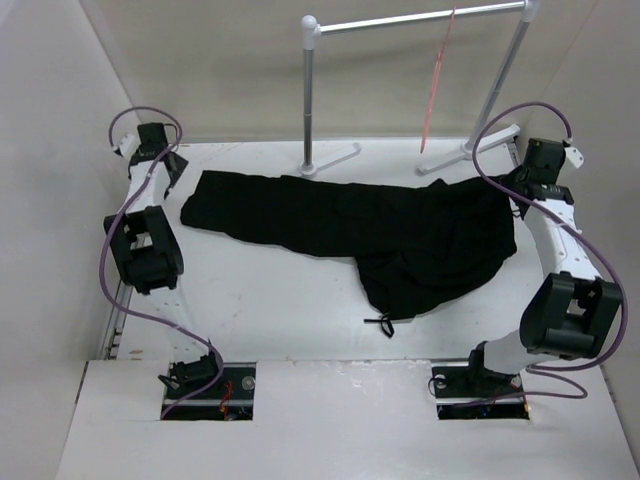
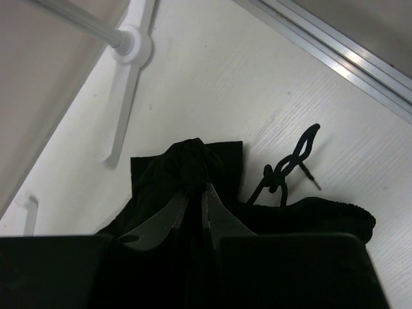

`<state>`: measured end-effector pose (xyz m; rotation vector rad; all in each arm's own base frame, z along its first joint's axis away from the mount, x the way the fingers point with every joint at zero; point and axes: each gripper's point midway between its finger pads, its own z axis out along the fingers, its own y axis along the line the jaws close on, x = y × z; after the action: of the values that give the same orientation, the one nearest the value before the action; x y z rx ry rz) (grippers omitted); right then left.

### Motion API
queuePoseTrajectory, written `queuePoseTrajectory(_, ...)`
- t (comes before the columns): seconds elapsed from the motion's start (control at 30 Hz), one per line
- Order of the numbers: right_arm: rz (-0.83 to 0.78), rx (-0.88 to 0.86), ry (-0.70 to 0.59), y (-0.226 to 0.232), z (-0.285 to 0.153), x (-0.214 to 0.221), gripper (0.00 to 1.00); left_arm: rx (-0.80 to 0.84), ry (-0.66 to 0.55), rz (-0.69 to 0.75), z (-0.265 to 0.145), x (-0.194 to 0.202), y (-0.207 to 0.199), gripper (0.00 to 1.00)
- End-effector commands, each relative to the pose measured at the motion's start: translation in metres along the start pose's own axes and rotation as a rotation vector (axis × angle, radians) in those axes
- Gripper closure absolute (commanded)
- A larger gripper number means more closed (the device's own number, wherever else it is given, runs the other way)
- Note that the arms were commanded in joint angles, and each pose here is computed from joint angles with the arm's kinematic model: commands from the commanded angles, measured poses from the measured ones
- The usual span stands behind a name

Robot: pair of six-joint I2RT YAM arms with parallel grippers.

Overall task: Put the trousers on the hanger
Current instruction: Flatten out the trousers at the center of the board.

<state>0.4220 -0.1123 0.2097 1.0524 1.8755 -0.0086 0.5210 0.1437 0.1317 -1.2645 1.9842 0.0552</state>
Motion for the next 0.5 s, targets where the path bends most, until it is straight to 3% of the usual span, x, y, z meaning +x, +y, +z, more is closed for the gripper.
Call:
queuePoseTrajectory(0.0,-0.008,-0.111,-0.125,0.038,-0.045,-0.031,0.99,0.157,-0.035,0.002,-0.085,0.012,-0.020,0.42)
queuePoseTrajectory(0.07,-0.034,-0.135,-0.127,0.046,-0.062,-0.024,0.98,0.251,0.021,0.069,-0.132,0.071,-0.022,0.54)
queuePoseTrajectory(0.17,-0.066,-0.145,-0.118,0.047,-0.080,-0.013,0.98,0.420,0.168,0.202,-0.210,0.190,-0.019,0.69)
queuePoseTrajectory(0.23,-0.074,-0.145,-0.124,0.045,-0.086,-0.011,0.98,0.508,0.289,0.293,-0.258,0.265,-0.008,0.72)
queuePoseTrajectory(0.3,-0.081,-0.156,-0.121,0.045,-0.090,-0.011,0.98,0.572,0.407,0.370,-0.295,0.331,0.006,0.72)
queuePoseTrajectory(0.37,-0.077,-0.167,-0.125,0.044,-0.097,-0.013,0.98,0.601,0.460,0.414,-0.311,0.368,0.014,0.68)
queuePoseTrajectory(0.47,-0.074,-0.184,-0.130,0.044,-0.106,-0.015,0.97,0.676,0.539,0.431,-0.331,0.418,0.010,0.54)
